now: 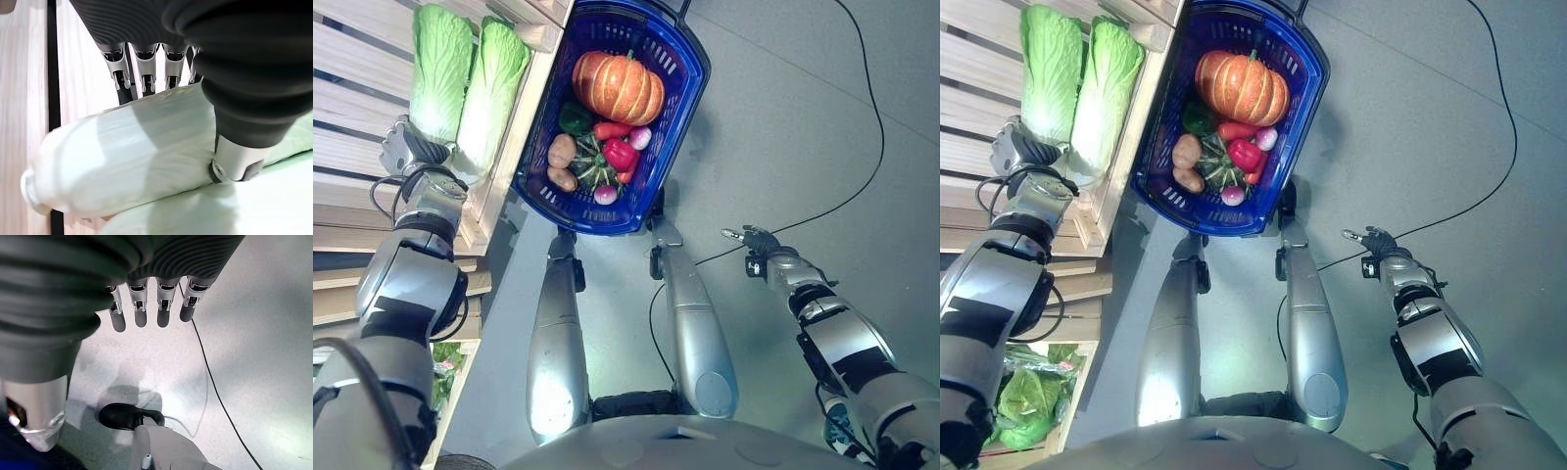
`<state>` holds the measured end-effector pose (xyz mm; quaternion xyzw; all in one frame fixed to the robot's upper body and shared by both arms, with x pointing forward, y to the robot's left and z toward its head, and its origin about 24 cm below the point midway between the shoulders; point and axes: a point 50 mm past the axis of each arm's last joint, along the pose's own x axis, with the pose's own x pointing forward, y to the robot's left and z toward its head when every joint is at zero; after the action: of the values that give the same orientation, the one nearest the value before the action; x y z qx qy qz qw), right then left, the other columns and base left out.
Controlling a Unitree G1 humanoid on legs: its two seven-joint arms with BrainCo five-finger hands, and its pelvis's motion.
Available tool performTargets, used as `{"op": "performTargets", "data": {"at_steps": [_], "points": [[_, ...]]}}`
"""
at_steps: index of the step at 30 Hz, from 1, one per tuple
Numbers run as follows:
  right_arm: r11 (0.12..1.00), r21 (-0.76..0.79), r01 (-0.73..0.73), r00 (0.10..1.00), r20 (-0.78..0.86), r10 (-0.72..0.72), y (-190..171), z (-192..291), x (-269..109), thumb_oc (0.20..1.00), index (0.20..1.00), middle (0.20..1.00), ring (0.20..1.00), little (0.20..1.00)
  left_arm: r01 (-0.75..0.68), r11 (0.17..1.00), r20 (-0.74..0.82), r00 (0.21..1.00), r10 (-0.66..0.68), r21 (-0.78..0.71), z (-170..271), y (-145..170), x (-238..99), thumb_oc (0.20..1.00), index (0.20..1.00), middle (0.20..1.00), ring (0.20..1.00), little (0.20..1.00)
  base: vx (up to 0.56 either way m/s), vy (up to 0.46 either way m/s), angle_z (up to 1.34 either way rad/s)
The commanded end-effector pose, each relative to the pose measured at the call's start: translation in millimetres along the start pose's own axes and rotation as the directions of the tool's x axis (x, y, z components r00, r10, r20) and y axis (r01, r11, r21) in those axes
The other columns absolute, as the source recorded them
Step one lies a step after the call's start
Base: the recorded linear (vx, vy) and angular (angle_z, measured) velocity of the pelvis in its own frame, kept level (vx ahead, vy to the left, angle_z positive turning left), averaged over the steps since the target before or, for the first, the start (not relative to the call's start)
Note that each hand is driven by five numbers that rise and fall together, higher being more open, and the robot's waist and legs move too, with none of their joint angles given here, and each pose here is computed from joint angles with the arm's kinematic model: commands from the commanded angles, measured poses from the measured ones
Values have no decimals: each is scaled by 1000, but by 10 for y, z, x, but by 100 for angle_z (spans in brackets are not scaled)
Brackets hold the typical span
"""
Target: Pick up fruits and vegetables into the basket
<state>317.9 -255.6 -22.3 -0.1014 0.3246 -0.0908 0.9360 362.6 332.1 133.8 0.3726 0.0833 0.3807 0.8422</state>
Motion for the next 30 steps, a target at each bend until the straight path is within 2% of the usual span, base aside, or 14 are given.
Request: {"op": "performTargets", "data": {"at_steps": [1,5,9,15,21,23,25,26,30], "points": [[997,55,57,998,-28,-56,-171,-255,-37,1000,1000,1000,1000,1000,34,964,-56,997,-51,-263,-187,-197,-154,200,200,200,200,200,0,0,0],[989,123,77,996,27,-81,-210,-170,-38,1000,1000,1000,1000,1000,-18,915,-10,1000,15,-404,-133,-145,-167,200,200,200,200,200,-5,-42,2],[967,241,86,985,127,-120,-241,-20,-51,1000,1000,1000,1000,1000,-61,827,57,992,112,-559,-4,-81,-222,200,200,200,200,200,-8,-74,3],[932,361,36,950,277,-144,-179,281,-99,1000,1000,1000,1000,1000,-10,769,216,957,192,-639,244,-83,-391,200,200,200,200,200,-3,-45,5],[907,413,-80,870,472,-138,-71,685,-247,1000,1000,1000,1000,1000,81,810,434,873,224,-581,576,-95,-582,200,200,200,200,200,0,0,0],[896,424,-132,830,541,-134,-20,795,-335,1000,1000,1000,1000,1000,101,845,536,810,236,-525,696,-93,-669,200,200,200,200,200,0,0,0],[894,424,-148,816,562,-132,-12,830,-362,1000,1000,1000,1000,1000,99,855,565,788,245,-509,739,-86,-691,200,200,200,200,200,0,0,0],[889,418,-187,776,618,-127,3,932,-439,1000,1000,1000,1000,1000,96,877,628,735,256,-470,828,-50,-724,200,200,200,200,200,0,0,0],[883,399,-247,707,697,-118,52,1085,-569,1000,1000,1000,1000,1000,88,912,729,634,258,-400,983,2,-792,200,200,200,200,200,-10,15,3]]}}
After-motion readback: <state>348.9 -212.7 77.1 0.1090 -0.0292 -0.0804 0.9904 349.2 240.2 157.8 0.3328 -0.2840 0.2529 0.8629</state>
